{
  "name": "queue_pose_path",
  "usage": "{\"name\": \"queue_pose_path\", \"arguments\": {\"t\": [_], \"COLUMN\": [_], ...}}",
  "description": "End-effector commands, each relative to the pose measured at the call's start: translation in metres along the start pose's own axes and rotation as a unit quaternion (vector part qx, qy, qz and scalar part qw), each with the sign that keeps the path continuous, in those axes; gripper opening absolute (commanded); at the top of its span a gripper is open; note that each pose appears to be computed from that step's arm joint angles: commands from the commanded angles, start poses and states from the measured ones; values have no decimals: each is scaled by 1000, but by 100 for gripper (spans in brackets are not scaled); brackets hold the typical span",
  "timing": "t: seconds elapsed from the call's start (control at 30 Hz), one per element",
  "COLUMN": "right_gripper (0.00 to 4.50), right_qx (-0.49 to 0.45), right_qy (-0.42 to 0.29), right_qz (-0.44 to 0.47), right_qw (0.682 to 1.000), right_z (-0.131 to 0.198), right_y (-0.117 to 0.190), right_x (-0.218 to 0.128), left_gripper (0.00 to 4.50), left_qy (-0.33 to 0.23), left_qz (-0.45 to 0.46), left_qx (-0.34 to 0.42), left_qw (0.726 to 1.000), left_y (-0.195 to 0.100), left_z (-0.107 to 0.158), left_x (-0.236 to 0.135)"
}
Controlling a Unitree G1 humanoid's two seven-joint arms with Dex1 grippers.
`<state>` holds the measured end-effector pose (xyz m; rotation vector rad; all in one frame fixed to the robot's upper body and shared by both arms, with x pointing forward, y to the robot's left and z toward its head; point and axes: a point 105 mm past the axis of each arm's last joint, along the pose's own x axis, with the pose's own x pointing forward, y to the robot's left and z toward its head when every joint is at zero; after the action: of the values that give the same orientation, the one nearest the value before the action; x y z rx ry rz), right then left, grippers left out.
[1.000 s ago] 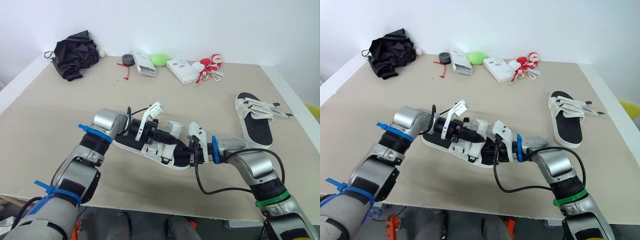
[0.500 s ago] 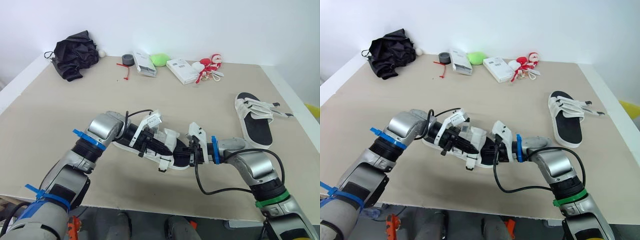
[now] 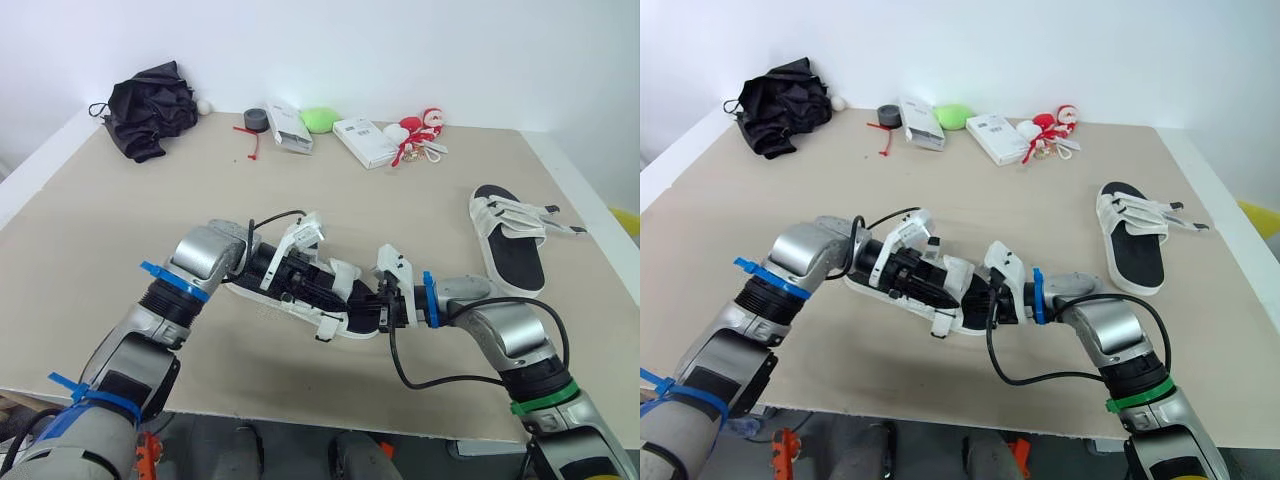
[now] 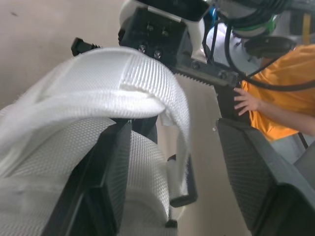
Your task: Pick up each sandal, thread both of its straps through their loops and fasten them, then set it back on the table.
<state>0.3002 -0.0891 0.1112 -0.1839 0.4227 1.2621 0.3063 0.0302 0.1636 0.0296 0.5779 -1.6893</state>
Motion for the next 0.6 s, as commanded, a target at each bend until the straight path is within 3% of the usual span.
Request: {"name": "queue_pose_path", "arguments": {"t": [0.03, 0.23, 0.33, 0.47, 0.6], "right_gripper": [0, 0, 0, 0, 0], "right_qx": [22, 23, 24, 26, 26], "right_qy": [23, 21, 21, 22, 23], "right_qz": [4, 7, 10, 18, 22], "right_qw": [999, 999, 999, 999, 999], "right_z": [-15, -15, -16, -16, -17], "right_y": [1, 2, 4, 6, 8], "right_x": [5, 5, 6, 9, 11], "left_gripper": [263, 263, 263, 263, 263], "left_qy": [-13, -112, -150, -108, -54], "left_qz": [-1, 48, 25, -10, 22], "left_qx": [26, 130, 143, 120, 109], "left_qw": [1000, 984, 978, 987, 992], "left_y": [-12, -20, -36, -54, -45], "left_z": [8, 27, 23, -18, -60], "left_x": [-17, -55, -60, -47, -35]}}
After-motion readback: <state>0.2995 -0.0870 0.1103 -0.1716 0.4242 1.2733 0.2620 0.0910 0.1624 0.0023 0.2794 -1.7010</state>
